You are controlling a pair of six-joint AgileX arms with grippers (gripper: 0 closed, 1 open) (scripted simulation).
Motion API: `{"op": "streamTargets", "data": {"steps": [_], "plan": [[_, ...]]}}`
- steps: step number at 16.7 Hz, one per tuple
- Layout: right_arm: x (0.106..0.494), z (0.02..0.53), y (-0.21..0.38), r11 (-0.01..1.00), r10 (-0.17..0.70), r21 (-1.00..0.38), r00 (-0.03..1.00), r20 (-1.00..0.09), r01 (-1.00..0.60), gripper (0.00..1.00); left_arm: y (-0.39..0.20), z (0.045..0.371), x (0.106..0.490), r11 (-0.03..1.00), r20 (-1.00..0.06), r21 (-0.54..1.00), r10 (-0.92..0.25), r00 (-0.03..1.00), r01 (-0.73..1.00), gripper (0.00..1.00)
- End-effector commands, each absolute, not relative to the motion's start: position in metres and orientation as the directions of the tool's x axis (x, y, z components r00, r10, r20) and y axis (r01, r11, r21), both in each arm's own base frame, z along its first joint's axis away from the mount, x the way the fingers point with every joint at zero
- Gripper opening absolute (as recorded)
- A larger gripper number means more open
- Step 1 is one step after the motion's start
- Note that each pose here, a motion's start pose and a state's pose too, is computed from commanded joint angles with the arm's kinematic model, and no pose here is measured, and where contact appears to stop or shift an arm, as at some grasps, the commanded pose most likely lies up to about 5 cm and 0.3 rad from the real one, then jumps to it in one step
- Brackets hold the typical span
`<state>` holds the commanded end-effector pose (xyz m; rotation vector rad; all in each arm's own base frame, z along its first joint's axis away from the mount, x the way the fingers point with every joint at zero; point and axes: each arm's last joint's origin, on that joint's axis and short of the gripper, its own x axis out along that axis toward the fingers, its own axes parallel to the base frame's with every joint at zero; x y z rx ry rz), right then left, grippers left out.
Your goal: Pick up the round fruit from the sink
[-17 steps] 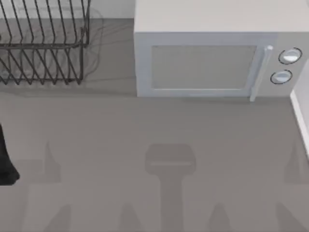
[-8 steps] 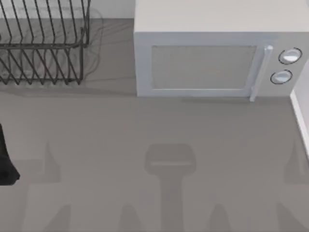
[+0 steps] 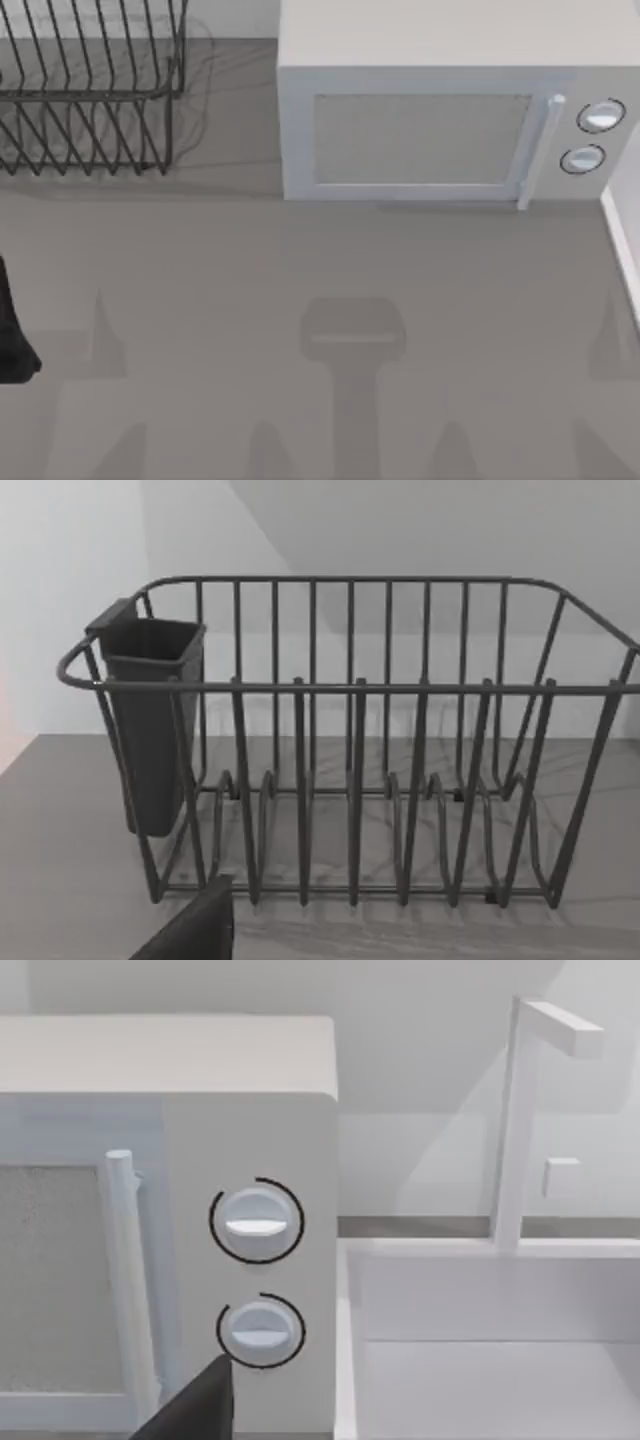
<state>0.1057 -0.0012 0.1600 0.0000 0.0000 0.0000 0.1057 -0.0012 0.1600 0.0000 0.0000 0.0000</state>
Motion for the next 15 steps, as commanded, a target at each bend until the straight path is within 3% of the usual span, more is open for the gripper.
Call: {"op": "streamTargets", "data": {"steps": [9, 15], "plan": [[0.106, 0.166, -0.002, 1.000, -0.006, -0.006, 1.000, -0.020, 0.006, 1.00, -0.001, 0.160, 0.106, 1.000, 0.000, 0.000, 0.000, 1.000, 0.000, 1.00], [0.123, 0.222, -0.009, 0.997, -0.066, -0.064, 0.965, -0.253, 0.051, 1.00, -0.001, 0.160, 0.106, 1.000, 0.000, 0.000, 0.000, 1.000, 0.000, 1.00]]}}
